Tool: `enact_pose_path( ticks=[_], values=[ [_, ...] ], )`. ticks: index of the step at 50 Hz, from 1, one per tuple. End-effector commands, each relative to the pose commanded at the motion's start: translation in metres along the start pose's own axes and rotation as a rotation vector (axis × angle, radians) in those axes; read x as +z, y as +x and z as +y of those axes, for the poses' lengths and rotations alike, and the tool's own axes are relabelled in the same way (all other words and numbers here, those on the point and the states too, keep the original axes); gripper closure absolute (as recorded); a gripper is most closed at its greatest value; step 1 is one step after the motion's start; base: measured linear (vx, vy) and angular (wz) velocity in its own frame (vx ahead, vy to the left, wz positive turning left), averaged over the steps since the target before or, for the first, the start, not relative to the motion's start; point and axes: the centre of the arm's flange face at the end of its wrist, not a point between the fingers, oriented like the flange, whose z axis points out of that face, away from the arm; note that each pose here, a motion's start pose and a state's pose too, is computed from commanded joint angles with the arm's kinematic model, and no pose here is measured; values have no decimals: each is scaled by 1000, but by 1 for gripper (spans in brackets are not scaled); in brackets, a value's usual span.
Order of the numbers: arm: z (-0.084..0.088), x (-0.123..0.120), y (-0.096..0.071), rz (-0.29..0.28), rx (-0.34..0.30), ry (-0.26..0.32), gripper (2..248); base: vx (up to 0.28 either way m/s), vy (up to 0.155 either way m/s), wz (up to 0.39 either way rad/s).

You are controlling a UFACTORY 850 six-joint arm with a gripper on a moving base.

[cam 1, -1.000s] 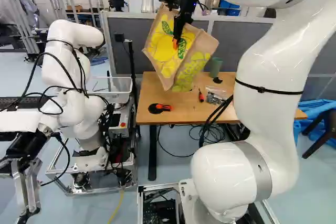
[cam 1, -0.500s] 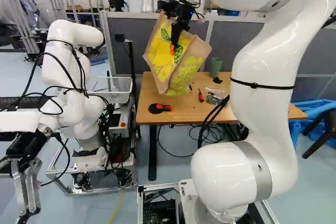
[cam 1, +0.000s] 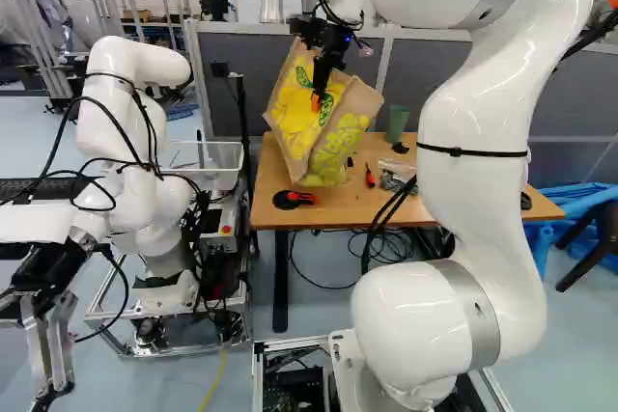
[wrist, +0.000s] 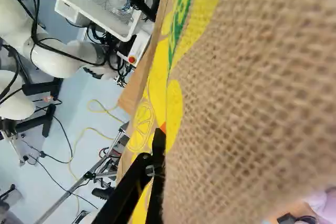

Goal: Pick up the bag on the ground and place it on the table

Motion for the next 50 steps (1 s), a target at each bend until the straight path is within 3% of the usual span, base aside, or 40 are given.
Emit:
enact_pose_path(
  ticks=[19,38,50],
  values=[
    [24,28,5,-33,25,10,228,0,0,0],
    [51,55,11,-62,37,-17,228,0,0,0],
    [58,59,17,-62,33,-33,228,0,0,0]
  ],
)
